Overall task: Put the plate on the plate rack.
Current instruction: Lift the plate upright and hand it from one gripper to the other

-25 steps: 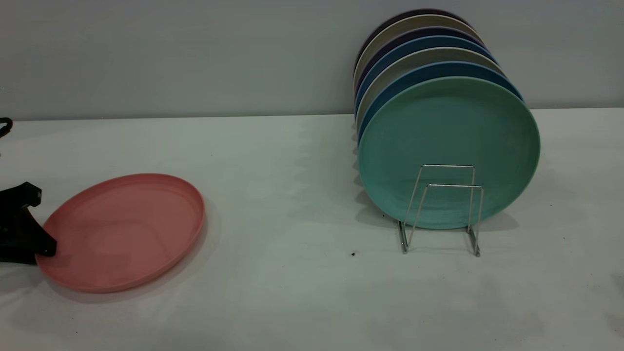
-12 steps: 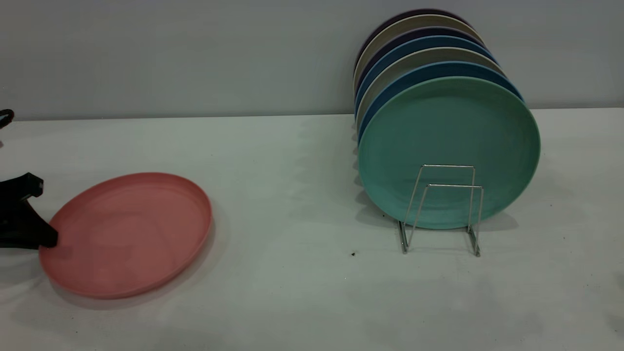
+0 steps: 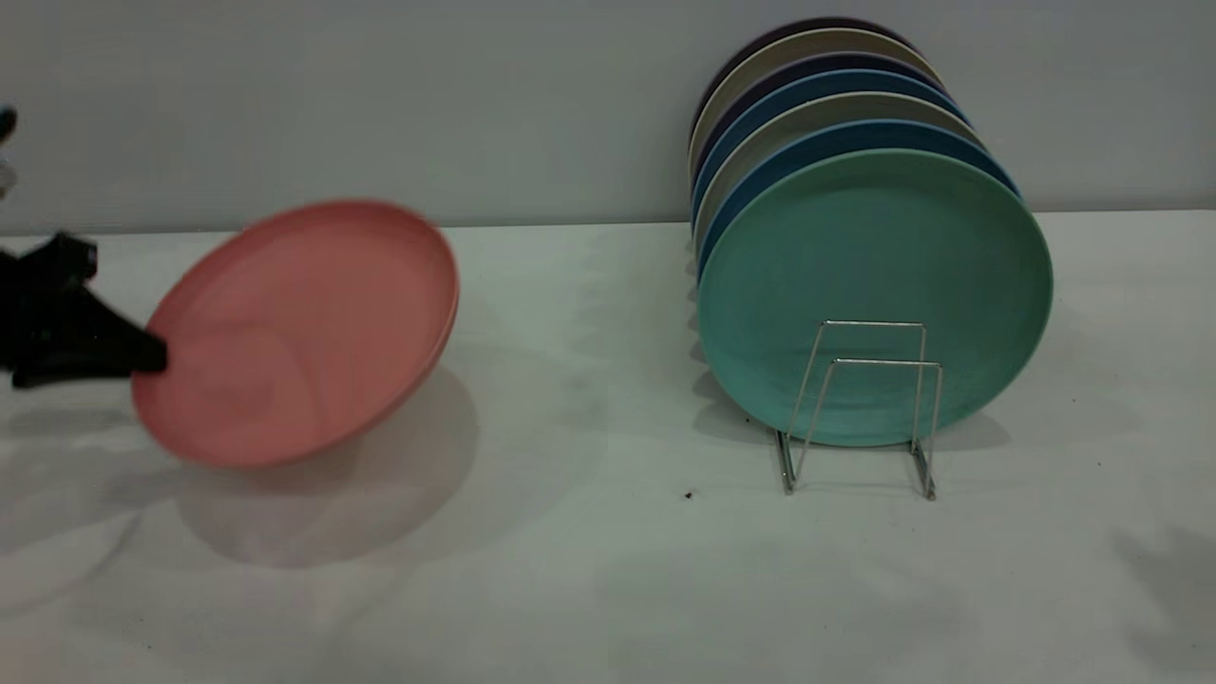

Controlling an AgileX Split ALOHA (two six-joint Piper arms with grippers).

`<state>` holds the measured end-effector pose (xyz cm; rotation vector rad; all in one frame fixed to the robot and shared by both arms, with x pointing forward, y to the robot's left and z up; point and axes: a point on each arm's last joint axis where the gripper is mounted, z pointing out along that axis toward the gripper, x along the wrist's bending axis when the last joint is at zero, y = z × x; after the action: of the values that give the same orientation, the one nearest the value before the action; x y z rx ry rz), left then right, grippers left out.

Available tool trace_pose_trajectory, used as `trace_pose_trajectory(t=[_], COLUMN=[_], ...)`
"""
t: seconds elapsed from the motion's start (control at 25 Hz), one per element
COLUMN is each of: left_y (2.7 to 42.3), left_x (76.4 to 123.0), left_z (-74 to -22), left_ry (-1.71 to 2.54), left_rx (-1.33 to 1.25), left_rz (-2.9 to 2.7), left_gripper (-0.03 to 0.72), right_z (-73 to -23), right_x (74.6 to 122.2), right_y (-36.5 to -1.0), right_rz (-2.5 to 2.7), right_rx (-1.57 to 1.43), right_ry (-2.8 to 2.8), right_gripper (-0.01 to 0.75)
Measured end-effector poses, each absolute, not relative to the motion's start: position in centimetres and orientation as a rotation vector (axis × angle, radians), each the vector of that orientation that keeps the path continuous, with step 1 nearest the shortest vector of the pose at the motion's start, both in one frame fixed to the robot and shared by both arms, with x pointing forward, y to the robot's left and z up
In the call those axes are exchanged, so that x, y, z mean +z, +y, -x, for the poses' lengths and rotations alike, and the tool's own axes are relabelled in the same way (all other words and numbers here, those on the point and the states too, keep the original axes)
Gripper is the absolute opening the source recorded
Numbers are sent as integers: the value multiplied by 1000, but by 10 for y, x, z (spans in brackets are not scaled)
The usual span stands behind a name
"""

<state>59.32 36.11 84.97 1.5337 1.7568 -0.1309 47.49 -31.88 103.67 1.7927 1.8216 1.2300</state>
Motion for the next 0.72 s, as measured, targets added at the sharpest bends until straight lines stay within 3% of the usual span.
trace_pose_trajectory(t=[0.32, 0.72], left_y=[309, 266], left_x=[881, 881], left_z=[-602, -600], left_ry=[1567, 1486], left_rx=[-117, -188], left_rz=[-1650, -1731], left_gripper=[20, 20], right_z=[-473, -471], right_x=[1044, 1048], right_y=[-306, -286], right_rz=[-1728, -1639], right_rx=[1435, 1531], right_ry=[1887, 1997], right_gripper=[334, 367])
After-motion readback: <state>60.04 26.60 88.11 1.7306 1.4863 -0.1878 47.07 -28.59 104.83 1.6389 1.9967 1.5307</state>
